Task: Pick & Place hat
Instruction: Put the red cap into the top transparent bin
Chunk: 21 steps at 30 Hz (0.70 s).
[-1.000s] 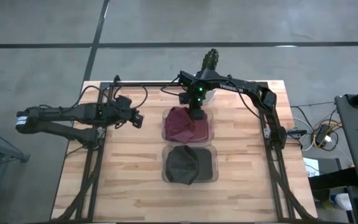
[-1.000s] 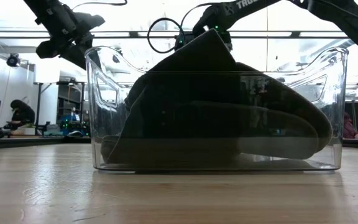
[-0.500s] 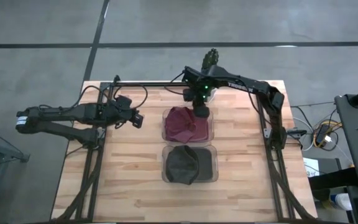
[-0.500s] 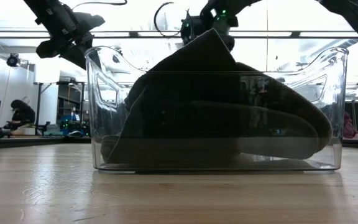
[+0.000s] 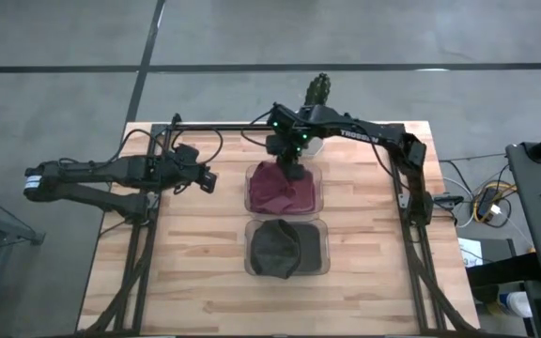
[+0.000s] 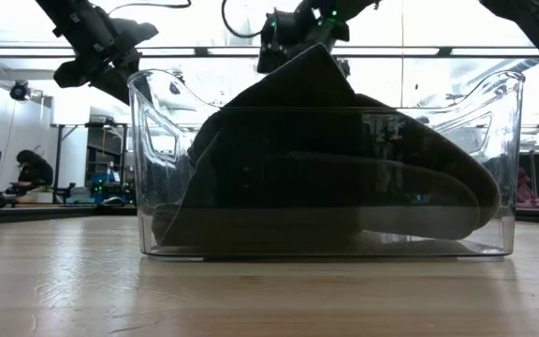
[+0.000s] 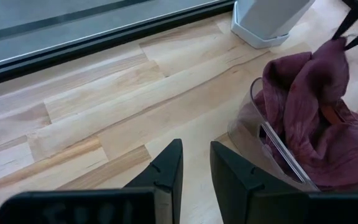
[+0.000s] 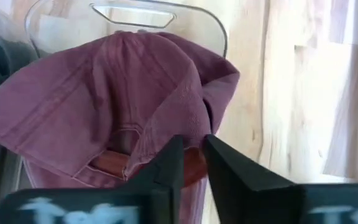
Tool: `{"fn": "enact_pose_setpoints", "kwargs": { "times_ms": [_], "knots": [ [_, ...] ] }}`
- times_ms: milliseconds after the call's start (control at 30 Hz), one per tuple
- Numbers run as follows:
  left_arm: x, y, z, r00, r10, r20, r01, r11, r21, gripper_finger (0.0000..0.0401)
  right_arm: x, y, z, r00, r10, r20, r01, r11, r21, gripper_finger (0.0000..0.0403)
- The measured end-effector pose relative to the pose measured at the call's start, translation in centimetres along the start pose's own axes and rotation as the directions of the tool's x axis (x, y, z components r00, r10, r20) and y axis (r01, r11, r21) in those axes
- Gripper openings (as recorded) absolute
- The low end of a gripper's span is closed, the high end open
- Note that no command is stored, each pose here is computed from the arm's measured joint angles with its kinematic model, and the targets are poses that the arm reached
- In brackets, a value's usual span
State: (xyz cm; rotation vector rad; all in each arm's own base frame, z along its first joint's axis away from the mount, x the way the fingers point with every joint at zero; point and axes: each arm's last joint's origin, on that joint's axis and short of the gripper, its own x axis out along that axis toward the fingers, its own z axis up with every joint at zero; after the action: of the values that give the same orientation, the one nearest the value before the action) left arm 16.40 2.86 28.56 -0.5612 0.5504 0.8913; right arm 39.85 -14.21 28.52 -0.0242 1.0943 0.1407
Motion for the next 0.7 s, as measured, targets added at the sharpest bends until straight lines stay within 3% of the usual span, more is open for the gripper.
{"fn": "enact_pose_setpoints", "kwargs": {
  "times_ms": [167,700],
  "knots": [
    [0.0,0.0,0.0,1.0,0.0,0.0,0.0,1.0,-0.001,0.0074,1.1,-0.1,0.1,1.0,0.01,-0.01,-0.01,1.0,0.004,0.0015],
    [0.0,0.0,0.0,1.0,0.0,0.0,0.0,1.0,-0.001,0.0074,3.1,-0.3,-1.0,1.0,0.009,-0.01,-0.009,0.997,0.076,0.0014]
  ]
}}
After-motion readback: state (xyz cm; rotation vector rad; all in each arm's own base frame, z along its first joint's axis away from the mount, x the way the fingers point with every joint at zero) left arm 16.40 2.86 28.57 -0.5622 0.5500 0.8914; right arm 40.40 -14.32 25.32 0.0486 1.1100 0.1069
